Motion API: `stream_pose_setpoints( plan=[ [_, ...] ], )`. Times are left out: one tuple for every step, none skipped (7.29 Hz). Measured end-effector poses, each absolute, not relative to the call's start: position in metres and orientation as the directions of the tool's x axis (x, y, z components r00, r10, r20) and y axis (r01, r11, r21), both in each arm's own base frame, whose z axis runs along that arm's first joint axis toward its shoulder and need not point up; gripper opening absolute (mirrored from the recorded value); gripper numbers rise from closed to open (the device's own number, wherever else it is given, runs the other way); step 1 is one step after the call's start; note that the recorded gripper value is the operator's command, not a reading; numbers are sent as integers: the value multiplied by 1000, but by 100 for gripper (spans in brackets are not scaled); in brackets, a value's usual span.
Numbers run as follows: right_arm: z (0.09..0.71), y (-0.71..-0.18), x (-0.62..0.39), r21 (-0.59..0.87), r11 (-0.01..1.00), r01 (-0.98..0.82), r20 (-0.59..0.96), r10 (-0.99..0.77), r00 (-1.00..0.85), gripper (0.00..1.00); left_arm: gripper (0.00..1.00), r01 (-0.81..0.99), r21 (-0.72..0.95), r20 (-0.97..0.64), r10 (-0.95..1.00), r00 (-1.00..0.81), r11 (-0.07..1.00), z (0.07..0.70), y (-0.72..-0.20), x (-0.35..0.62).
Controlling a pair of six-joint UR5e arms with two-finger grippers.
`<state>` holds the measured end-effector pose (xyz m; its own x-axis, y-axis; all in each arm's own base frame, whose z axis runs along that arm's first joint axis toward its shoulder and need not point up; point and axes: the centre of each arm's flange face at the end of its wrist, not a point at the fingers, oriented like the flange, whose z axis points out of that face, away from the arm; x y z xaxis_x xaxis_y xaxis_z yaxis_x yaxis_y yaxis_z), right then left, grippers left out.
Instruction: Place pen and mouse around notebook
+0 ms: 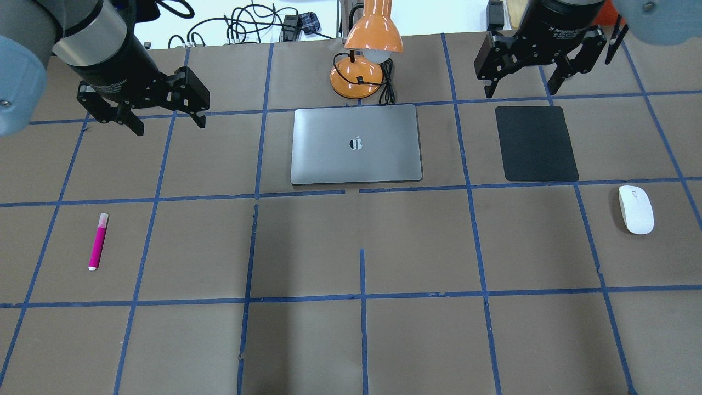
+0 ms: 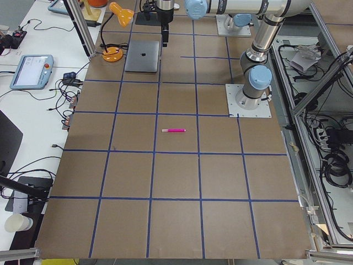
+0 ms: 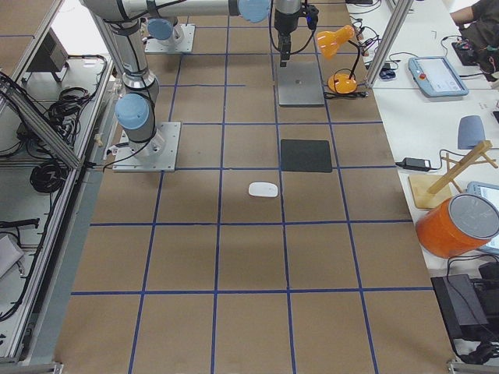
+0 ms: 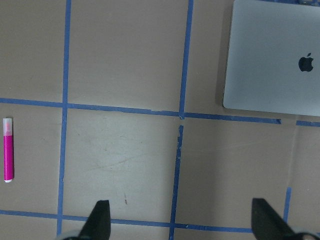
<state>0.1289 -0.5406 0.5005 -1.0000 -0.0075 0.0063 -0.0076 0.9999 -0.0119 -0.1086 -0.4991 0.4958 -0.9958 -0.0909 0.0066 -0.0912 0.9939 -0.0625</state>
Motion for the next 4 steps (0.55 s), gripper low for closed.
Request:
stream_pose_setpoints(
  plan=[
    [499,-541,129,-10,1000,-7,6,-7,-1000,100,100,-90,-63,6,-90,-996,994,496,-499,-108],
    [498,-542,129,-7,1000,-7,6,-7,-1000,100,100,-87,-65,5,-87,-996,994,496,-499,-108],
    [495,-543,129,-3,1000,-9,6,-9,-1000,100,100,-83,-68,7,-83,-997,994,497,-499,-109],
    [493,-545,127,1,1000,-12,7,-12,-1000,100,100,-84,-69,7,-83,-996,994,497,-499,-106]
  ],
)
